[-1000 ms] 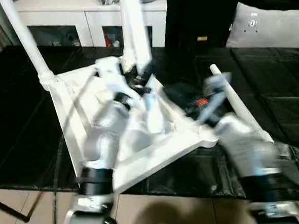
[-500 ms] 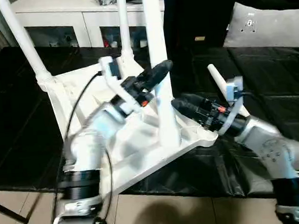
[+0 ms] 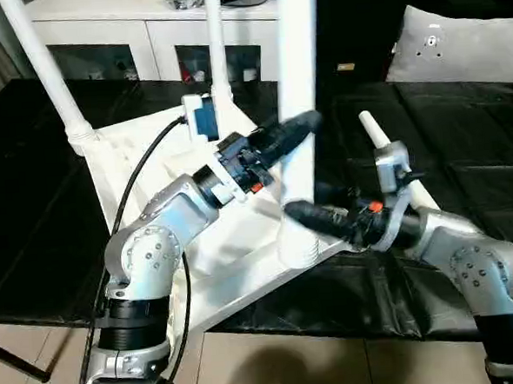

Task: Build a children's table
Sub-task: Pick table leg

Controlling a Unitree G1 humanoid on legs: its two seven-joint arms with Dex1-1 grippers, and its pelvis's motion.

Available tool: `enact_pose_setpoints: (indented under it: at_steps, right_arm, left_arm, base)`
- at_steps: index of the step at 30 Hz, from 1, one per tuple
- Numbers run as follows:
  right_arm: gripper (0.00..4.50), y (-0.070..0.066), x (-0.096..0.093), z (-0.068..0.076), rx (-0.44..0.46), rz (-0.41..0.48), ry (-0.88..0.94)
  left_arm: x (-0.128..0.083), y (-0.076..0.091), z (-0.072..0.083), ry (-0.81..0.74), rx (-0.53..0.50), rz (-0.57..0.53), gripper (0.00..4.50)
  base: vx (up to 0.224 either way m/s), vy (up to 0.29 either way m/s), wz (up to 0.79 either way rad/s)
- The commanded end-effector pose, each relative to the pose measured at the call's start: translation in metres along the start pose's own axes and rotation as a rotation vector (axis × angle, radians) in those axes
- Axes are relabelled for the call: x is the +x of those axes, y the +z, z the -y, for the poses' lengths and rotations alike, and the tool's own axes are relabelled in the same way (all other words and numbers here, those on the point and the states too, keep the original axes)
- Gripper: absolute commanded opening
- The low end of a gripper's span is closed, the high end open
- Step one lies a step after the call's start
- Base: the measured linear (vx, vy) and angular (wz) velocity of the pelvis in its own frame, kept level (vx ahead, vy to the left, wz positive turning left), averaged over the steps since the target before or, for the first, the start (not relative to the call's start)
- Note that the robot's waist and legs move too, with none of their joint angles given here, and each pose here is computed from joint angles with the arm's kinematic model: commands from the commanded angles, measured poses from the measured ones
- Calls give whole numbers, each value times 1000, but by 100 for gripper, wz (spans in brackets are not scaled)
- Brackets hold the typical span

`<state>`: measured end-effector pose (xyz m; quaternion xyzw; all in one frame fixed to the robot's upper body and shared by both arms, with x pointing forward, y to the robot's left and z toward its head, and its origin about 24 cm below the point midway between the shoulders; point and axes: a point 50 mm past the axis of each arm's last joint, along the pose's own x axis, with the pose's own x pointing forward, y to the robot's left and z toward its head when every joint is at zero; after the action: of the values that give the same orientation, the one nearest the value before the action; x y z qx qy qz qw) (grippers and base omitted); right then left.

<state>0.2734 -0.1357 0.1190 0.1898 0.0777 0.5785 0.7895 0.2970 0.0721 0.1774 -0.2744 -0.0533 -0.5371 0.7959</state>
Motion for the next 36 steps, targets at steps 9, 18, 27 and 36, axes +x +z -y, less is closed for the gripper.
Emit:
enact_pose_setpoints:
  at_steps: [9,18,27,36]
  right_arm:
    - [392,-3,3,1,-40,-65,-2]
    - [321,-8,5,2,-25,-81,2]
    - [242,-10,7,2,-8,-82,8]
    - [194,-15,8,2,-10,-104,6]
  left_arm:
    - [4,-5,10,-49,69,-46,180]
    - [8,-8,14,-66,85,-66,180]
    - [10,-9,14,-69,94,-69,180]
    - [11,-10,13,-58,100,-70,180]
  base:
    - [0,0,0]
    - [0,0,0]
    - [0,0,0]
    - [0,0,0]
